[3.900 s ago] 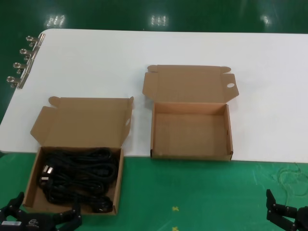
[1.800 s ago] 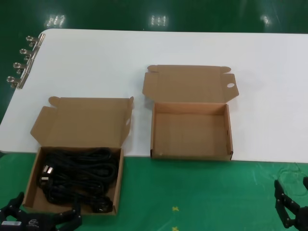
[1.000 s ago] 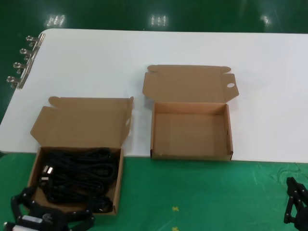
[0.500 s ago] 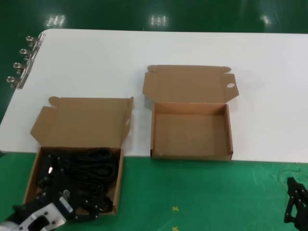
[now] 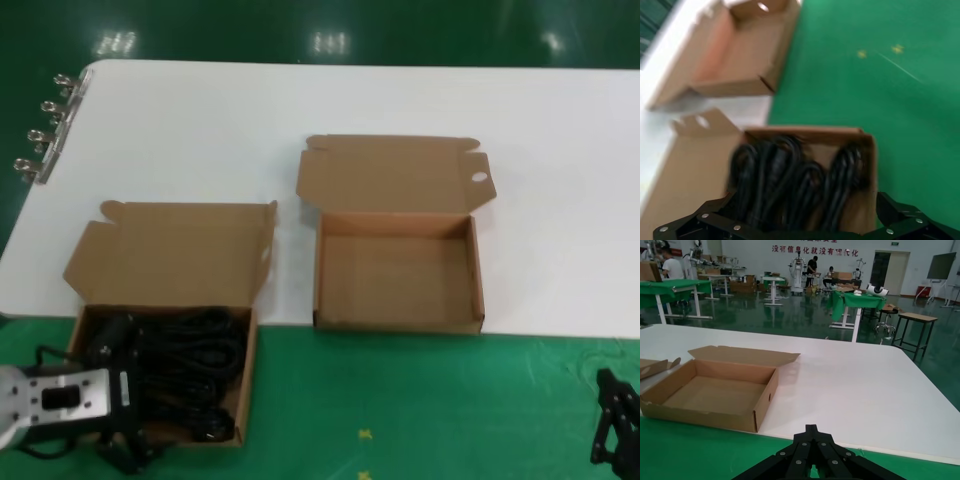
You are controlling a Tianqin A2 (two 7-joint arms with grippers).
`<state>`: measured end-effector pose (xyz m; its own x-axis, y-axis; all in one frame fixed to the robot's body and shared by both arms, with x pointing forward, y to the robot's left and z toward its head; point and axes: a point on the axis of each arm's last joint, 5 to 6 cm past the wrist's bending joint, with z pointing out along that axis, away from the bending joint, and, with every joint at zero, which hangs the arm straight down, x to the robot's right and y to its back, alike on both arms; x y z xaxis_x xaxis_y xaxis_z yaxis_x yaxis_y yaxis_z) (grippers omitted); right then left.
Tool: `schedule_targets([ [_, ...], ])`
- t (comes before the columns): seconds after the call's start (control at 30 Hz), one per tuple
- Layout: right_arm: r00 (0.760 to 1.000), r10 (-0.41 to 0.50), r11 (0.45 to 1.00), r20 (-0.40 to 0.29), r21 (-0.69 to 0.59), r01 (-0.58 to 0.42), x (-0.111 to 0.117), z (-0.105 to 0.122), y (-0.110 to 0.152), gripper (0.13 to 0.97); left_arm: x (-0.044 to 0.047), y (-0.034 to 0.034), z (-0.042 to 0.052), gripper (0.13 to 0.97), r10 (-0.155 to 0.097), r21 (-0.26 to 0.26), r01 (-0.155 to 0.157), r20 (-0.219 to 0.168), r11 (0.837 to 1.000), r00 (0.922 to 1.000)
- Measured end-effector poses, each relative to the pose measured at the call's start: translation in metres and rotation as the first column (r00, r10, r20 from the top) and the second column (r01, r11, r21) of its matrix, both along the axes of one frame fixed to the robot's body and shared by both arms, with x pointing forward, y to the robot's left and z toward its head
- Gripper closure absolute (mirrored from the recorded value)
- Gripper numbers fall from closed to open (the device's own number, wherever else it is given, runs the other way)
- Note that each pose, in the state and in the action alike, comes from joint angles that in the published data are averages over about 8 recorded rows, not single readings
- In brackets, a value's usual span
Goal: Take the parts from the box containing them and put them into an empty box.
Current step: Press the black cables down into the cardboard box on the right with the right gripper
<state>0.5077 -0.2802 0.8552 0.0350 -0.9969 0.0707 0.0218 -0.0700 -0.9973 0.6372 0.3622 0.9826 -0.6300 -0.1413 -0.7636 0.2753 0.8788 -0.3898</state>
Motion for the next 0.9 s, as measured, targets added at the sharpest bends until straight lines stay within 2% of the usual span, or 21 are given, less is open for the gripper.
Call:
schedule_targets([
  [0.1, 1.0, 0.0, 1.0, 0.0, 0.0, 0.0, 0.0, 0.0, 0.0, 0.949, 0.0174, 0.0088, 0.0156, 0.132, -0.008, 0.036, 0.011, -0.067, 0.999, 0.9978],
  [0.17, 1.0, 0.0, 1.0, 0.0, 0.0, 0.0, 0.0, 0.0, 0.0, 0.949, 0.0296, 0.0128, 0.0268, 0.132, -0.01, 0.051, 0.015, -0.098, 0.999, 0.9951],
  [0.33, 1.0, 0.0, 1.0, 0.0, 0.0, 0.0, 0.0, 0.0, 0.0, 0.949, 0.0572, 0.0175, 0.0503, 0.132, -0.005, 0.073, 0.015, -0.139, 0.997, 0.9903],
  [0.43, 1.0, 0.0, 1.0, 0.0, 0.0, 0.0, 0.0, 0.0, 0.0, 0.949, 0.0705, 0.0182, 0.0597, 0.132, -0.002, 0.088, 0.015, -0.149, 0.996, 0.9889],
  [0.67, 1.0, 0.0, 1.0, 0.0, 0.0, 0.0, 0.0, 0.0, 0.0, 0.949, 0.0907, 0.0176, 0.0675, 0.133, 0.003, 0.147, 0.018, -0.142, 0.989, 0.9899],
  [0.9, 1.0, 0.0, 1.0, 0.0, 0.0, 0.0, 0.0, 0.0, 0.0, 0.949, 0.0999, 0.0126, 0.0659, 0.136, -0.011, 0.204, 0.034, -0.114, 0.978, 0.9934],
])
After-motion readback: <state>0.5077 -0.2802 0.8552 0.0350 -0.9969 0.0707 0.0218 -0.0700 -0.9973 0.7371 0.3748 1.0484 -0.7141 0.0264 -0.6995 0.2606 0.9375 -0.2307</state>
